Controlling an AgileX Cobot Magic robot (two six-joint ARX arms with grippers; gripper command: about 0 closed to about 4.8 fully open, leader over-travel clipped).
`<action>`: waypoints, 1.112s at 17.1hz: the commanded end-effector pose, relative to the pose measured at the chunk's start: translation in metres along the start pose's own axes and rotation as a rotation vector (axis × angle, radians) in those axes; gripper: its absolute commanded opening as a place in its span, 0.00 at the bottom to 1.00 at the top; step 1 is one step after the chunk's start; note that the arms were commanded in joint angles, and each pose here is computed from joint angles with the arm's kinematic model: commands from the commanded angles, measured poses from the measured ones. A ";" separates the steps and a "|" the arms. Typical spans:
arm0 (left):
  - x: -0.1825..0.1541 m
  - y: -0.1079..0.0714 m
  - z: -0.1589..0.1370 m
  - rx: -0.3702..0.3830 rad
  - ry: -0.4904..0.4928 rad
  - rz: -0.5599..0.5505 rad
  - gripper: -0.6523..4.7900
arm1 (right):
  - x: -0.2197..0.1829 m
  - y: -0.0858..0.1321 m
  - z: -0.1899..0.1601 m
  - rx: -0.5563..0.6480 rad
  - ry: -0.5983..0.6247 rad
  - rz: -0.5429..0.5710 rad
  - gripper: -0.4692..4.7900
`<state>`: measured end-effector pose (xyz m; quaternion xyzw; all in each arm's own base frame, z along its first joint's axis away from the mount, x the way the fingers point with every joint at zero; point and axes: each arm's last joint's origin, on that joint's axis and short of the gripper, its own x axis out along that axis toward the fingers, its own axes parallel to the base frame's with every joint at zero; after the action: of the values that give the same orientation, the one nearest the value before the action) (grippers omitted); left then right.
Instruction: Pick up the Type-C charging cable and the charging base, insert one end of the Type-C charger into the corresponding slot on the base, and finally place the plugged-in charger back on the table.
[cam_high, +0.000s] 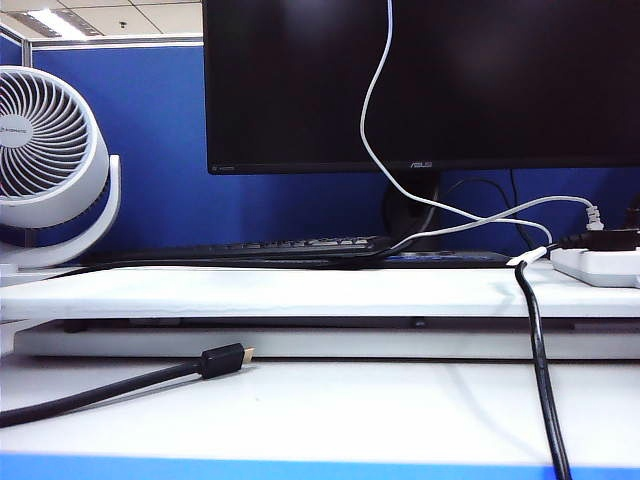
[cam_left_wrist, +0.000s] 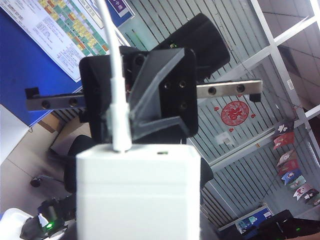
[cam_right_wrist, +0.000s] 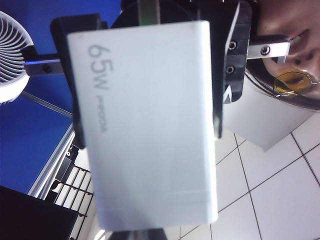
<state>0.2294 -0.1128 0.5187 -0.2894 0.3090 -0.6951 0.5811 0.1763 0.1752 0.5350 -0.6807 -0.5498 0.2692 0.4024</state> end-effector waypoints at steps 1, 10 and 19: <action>-0.003 0.006 0.008 0.000 -0.140 0.071 0.39 | -0.002 -0.005 0.013 0.037 -0.204 -0.071 0.08; -0.003 0.006 0.008 0.016 -0.138 0.071 0.39 | -0.002 -0.002 0.013 0.063 -0.213 -0.050 0.08; -0.003 0.006 0.008 0.029 -0.131 0.069 0.39 | -0.002 -0.002 0.011 0.051 -0.135 -0.009 0.41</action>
<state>0.2319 -0.1132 0.5165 -0.2921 0.3166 -0.6925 0.5787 0.1739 0.1732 0.5354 -0.6791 -0.5514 0.2753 0.3987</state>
